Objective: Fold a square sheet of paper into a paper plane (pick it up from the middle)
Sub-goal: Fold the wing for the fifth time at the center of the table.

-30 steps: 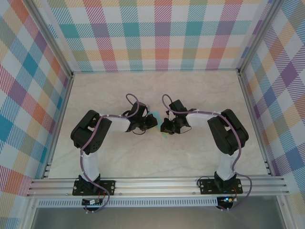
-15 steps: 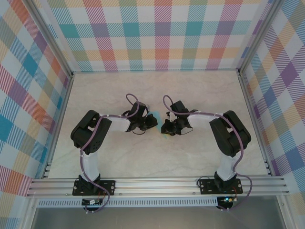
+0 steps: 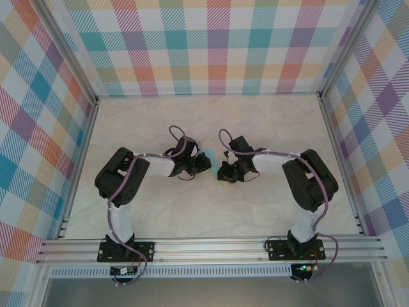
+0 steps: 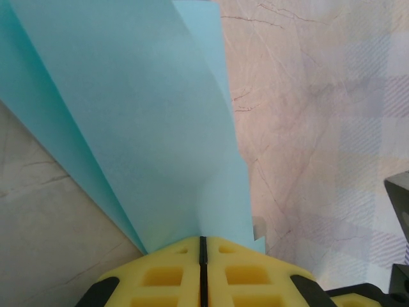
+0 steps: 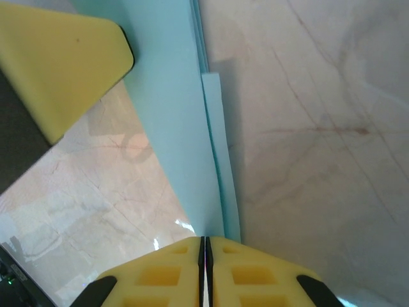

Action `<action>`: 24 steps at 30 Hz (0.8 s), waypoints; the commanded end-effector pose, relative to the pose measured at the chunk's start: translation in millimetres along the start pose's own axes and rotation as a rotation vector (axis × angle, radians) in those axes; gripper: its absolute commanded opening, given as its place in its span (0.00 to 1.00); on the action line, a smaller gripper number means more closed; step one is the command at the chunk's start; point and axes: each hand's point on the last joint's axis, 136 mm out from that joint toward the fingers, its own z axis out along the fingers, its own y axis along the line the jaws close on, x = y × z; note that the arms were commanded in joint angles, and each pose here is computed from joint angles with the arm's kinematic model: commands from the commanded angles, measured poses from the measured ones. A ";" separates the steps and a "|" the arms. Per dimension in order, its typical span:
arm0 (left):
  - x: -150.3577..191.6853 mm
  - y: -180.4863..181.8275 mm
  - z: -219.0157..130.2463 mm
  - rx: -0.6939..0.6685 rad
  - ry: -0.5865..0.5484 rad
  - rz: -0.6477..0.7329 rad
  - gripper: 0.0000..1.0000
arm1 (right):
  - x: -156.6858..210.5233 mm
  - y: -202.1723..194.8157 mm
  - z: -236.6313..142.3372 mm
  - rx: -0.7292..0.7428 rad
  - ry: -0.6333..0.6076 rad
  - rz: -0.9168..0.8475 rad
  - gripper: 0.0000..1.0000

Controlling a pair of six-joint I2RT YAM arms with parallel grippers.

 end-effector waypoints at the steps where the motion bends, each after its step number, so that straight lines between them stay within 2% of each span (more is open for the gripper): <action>1: 36.8 60.3 18.9 -0.198 0.095 -0.058 0.10 | 20.9 -6.5 -7.5 0.021 0.059 -0.002 0.12; 8: 36.5 60.2 18.8 -0.199 0.096 -0.058 0.10 | 32.1 -20.9 3.5 0.047 0.107 0.016 0.12; 14: 36.3 59.4 19.2 -0.198 0.098 -0.058 0.10 | 30.5 -32.2 -1.2 0.119 0.082 0.027 0.12; 24: 36.4 58.8 19.6 -0.195 0.100 -0.059 0.10 | 17.5 17.8 -24.4 -0.019 0.012 -0.080 0.14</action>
